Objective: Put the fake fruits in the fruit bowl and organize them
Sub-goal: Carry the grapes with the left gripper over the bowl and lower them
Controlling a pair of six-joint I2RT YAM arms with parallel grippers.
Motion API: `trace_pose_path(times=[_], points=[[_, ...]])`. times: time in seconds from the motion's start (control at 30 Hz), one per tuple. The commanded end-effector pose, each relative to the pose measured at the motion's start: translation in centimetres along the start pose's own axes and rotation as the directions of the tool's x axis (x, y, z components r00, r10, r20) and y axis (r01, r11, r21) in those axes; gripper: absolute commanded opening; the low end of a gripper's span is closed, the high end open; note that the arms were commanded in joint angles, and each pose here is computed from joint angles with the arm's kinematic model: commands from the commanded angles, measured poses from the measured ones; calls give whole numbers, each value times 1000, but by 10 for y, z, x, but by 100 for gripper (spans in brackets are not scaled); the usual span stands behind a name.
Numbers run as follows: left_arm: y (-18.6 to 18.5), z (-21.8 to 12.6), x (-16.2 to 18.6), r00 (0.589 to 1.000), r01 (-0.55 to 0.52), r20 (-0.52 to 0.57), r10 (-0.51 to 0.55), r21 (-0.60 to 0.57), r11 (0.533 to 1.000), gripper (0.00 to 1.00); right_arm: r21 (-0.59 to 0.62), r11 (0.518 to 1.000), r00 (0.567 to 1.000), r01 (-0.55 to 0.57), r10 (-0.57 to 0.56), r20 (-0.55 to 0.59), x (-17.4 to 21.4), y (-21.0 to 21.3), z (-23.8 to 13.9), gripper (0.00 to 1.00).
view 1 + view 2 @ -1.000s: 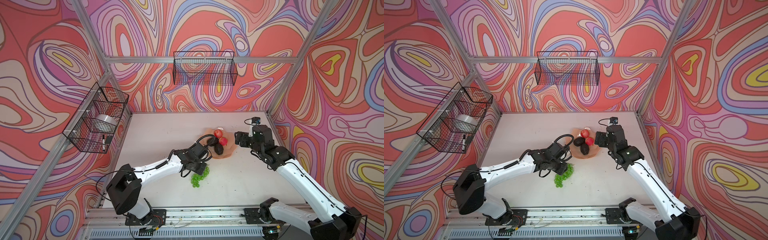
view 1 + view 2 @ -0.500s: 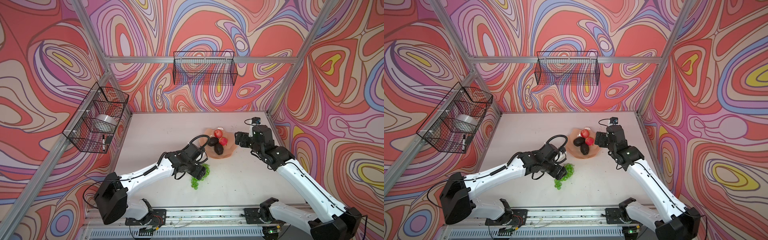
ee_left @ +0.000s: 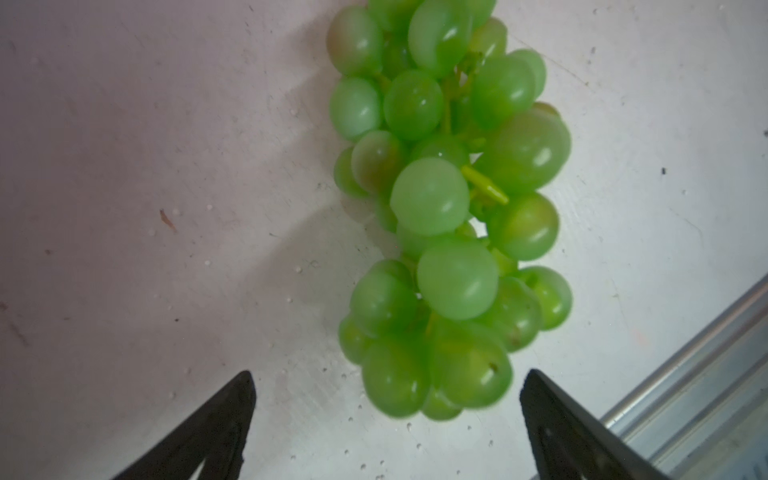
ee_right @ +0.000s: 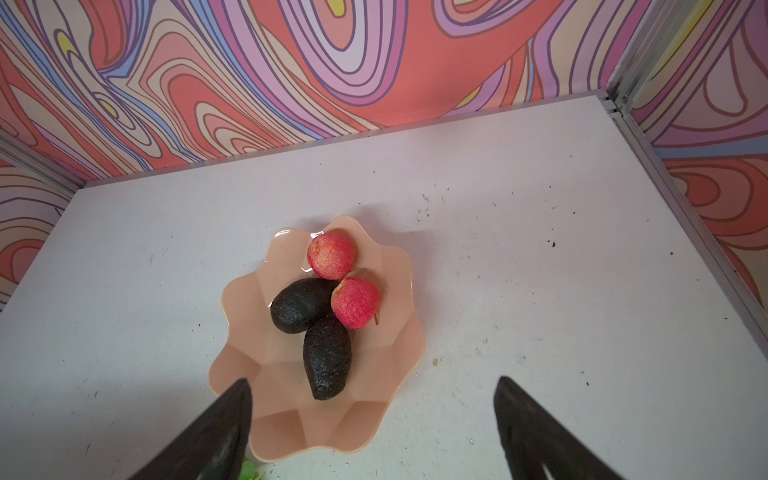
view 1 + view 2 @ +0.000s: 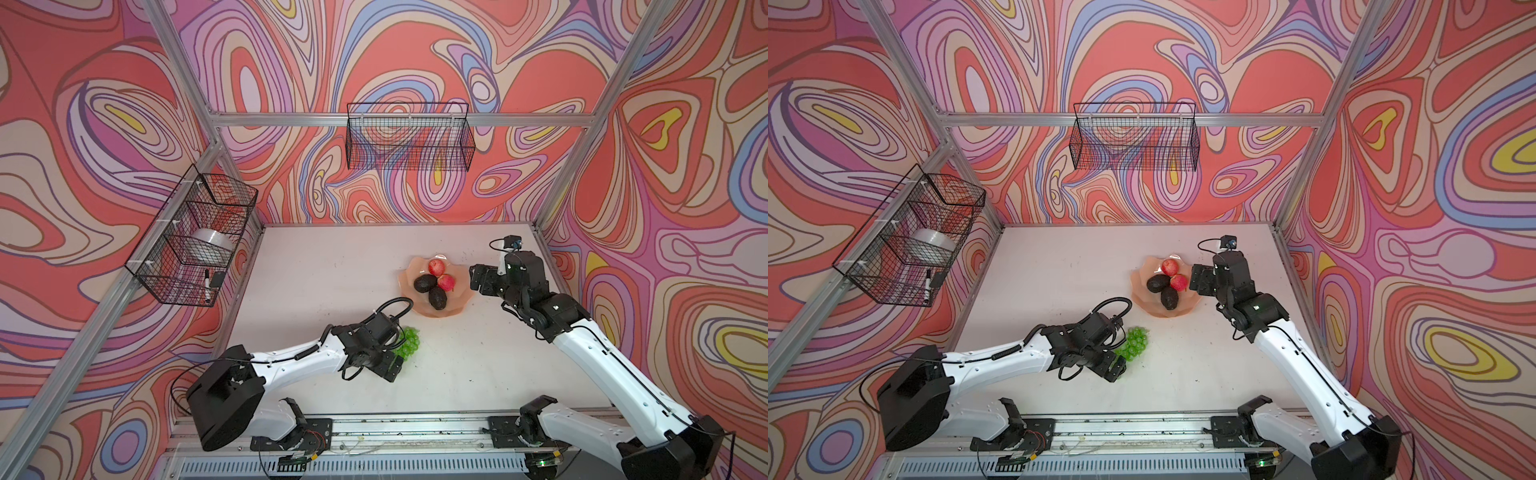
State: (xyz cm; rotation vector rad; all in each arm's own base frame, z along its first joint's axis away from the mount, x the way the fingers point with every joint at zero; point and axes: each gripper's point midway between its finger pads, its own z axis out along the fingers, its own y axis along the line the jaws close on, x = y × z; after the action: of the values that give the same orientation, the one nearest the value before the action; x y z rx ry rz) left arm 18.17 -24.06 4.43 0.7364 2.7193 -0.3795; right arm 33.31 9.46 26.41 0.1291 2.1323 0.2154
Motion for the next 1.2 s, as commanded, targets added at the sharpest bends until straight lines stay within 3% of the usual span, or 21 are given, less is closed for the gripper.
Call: trace_pose_path(times=[0.0, 0.1, 0.23, 0.47, 0.53, 0.9, 1.17], points=[[-4, 8, -20, 998, 31, 54, -31, -1, 1000, 100, 8, 1000, 1000, -7, 7, 5, 1, -4, -5, 94], [-2, 18, -21, 998, 50, 47, -49, -14, 999, 99, 9, 1000, 1000, -3, 3, 8, 0, -4, -7, 94], [-1, 26, -21, 997, 67, 28, -66, -25, 997, 87, 11, 1000, 1000, -3, 3, 9, 0, -4, -7, 94], [1, 24, -20, 997, 76, 5, -76, -45, 996, 36, 8, 1000, 1000, -1, 1, 11, 0, -4, -6, 94], [2, 17, -22, 997, 78, 20, -77, -54, 996, 27, 7, 1000, 1000, -1, 1, 9, 2, -4, -5, 94], [2, -63, -60, 971, 43, 236, -27, -62, 997, 15, -12, 1000, 1000, -6, 6, 5, 1, 1, 1, 94], [-11, -129, -121, 931, -58, 356, 82, -77, 995, 14, -18, 1000, 1000, -10, 10, 7, 0, 2, 0, 94]])
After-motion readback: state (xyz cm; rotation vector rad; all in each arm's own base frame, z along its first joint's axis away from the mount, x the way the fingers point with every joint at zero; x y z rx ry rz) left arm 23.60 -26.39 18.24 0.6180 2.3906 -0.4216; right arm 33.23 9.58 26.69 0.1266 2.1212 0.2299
